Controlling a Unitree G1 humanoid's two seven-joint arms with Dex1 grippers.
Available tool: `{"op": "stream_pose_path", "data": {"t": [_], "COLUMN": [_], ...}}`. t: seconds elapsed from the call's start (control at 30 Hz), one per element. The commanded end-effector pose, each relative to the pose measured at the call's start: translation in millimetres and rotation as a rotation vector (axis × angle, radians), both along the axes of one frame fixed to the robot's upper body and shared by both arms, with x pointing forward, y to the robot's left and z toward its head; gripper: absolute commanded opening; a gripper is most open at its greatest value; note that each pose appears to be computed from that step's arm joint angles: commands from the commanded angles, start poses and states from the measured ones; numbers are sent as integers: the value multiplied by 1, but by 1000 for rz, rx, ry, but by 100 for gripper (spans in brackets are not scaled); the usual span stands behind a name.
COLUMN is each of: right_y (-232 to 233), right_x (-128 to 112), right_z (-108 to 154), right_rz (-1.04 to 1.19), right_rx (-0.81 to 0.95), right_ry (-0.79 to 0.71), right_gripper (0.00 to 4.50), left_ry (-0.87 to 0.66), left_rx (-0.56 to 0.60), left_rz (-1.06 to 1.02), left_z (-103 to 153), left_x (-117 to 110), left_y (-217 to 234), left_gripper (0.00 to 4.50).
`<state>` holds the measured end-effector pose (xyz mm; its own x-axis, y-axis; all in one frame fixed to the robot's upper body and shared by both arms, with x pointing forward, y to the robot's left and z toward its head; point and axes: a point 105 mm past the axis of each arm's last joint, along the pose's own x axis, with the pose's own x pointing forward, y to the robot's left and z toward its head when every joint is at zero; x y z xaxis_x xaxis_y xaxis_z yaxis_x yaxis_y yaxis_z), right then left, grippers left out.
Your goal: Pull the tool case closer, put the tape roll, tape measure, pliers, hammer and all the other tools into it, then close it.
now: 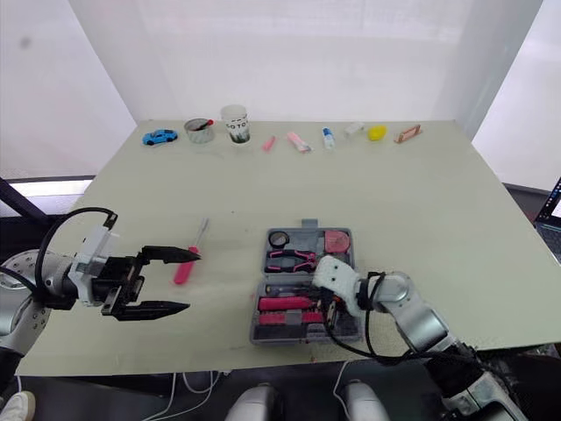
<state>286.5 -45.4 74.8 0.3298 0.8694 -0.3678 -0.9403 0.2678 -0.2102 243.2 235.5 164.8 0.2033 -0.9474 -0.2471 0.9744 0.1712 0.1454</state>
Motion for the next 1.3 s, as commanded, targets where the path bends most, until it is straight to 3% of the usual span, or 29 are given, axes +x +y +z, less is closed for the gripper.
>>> {"op": "stream_pose_path", "data": {"t": [0.03, 0.17, 0.43, 0.57, 0.77, 0.97, 1.3], "right_y": [-16, -34, -107, -137, -167, -200, -240], "right_x": [6, 8, 13, 12, 6, -14, -48], "right_z": [38, 56, 52, 49, 47, 43, 30], "right_rz": [-71, -143, -370, -482, -587, -725, -898], "right_rx": [175, 324, 341, 368, 367, 400, 379], "right_ry": [-92, -127, -140, -110, -127, -125, -156], "right_gripper": [4, 4, 4, 135, 448, 448, 448], "left_ry": [-17, -27, -15, -18, -26, -89, -46], "left_rx": [-60, -129, -203, -184, -193, -220, -232], "left_rz": [106, 244, 521, 580, 671, 909, 1020], "left_z": [11, 11, -14, -26, -35, -56, -77], "left_x": [5, 16, 25, 18, 12, -2, -36], "left_y": [7, 16, 46, 54, 69, 97, 103], "left_gripper": [450, 450, 450, 450, 450, 450, 450]}}
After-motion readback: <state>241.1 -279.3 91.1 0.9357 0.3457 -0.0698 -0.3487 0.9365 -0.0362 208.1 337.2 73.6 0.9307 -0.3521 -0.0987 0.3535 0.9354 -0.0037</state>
